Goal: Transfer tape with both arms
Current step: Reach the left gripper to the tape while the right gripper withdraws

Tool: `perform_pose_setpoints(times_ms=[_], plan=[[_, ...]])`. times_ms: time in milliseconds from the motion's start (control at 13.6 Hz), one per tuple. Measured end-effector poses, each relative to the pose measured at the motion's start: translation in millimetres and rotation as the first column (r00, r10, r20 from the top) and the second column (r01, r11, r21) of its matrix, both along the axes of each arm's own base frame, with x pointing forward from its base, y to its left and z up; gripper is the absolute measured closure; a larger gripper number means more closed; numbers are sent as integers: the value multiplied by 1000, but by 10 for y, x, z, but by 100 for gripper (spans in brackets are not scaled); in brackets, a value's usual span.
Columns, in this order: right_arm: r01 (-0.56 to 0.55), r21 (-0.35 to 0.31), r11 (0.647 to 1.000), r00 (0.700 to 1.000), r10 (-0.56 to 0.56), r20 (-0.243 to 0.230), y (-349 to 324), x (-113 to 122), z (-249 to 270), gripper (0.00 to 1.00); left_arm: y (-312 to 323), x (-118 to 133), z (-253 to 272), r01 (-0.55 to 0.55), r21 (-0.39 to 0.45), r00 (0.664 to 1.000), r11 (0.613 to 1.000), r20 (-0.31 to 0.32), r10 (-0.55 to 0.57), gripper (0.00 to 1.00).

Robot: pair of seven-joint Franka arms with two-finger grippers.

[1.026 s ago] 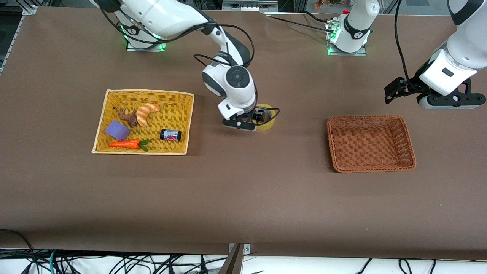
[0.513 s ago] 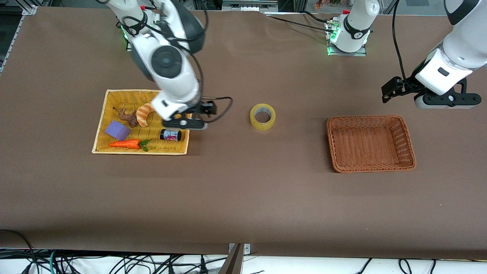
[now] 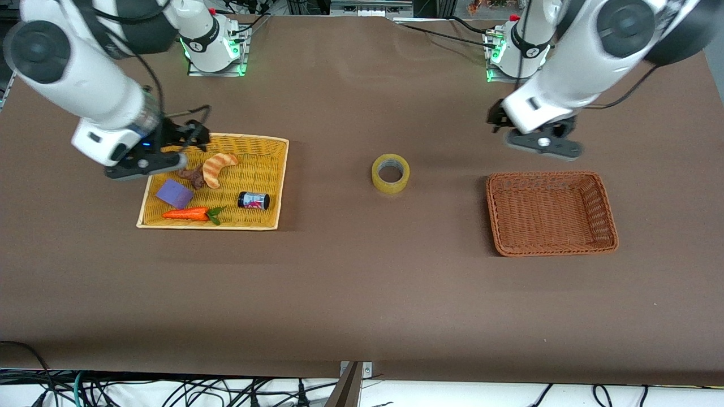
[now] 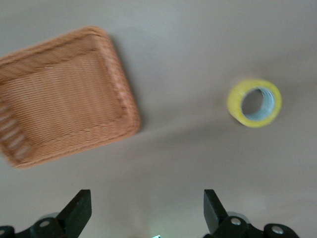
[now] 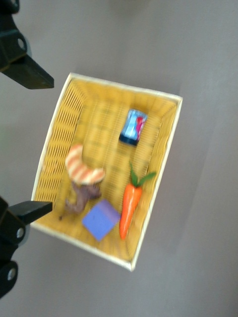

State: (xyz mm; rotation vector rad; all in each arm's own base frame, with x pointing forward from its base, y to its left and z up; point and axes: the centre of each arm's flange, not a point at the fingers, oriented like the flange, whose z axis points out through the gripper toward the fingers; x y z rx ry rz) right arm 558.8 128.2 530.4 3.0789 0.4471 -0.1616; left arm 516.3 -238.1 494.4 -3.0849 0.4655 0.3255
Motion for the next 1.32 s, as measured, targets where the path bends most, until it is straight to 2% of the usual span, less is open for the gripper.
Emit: perform_pose_setpoints(times_ms=[147, 366, 586, 806, 953, 1173, 1246, 1319], plan=[[-47, 5, 999, 999, 47, 0, -346, 19, 76, 0, -460, 60, -556, 68, -56, 997, 996, -24, -69, 0], [-79, 12, 997, 997, 79, -8, -613, 29, 63, 0, -981, 153, -1408, 109, -150, 993, 983, -27, -114, 0], [-102, 12, 995, 995, 102, -20, -597, -21, 13, 0, -1438, 39, -2021, 114, -196, 992, 974, -24, -121, 0], [-140, 15, 990, 990, 141, -19, -592, -42, 9, 0, -1582, -43, -2421, 196, -149, 980, 969, -1, -198, 0], [-143, 16, 990, 989, 143, -21, -593, -44, -7, 0, -1642, -125, -2652, 216, -123, 975, 969, -20, -220, 0], [-130, 15, 991, 991, 130, -21, -602, -43, -10, 0, -1714, -219, -2858, 283, -66, 959, 957, -9, -284, 1], [-97, 12, 995, 995, 97, -21, -615, -42, -11, 0, -1711, -226, -2917, 303, -49, 953, 952, -4, -304, 4], [-40, 5, 999, 999, 40, -19, -629, -41, -11, 0, -1703, -229, -2972, 315, -40, 949, 948, -3, -316, 15]])
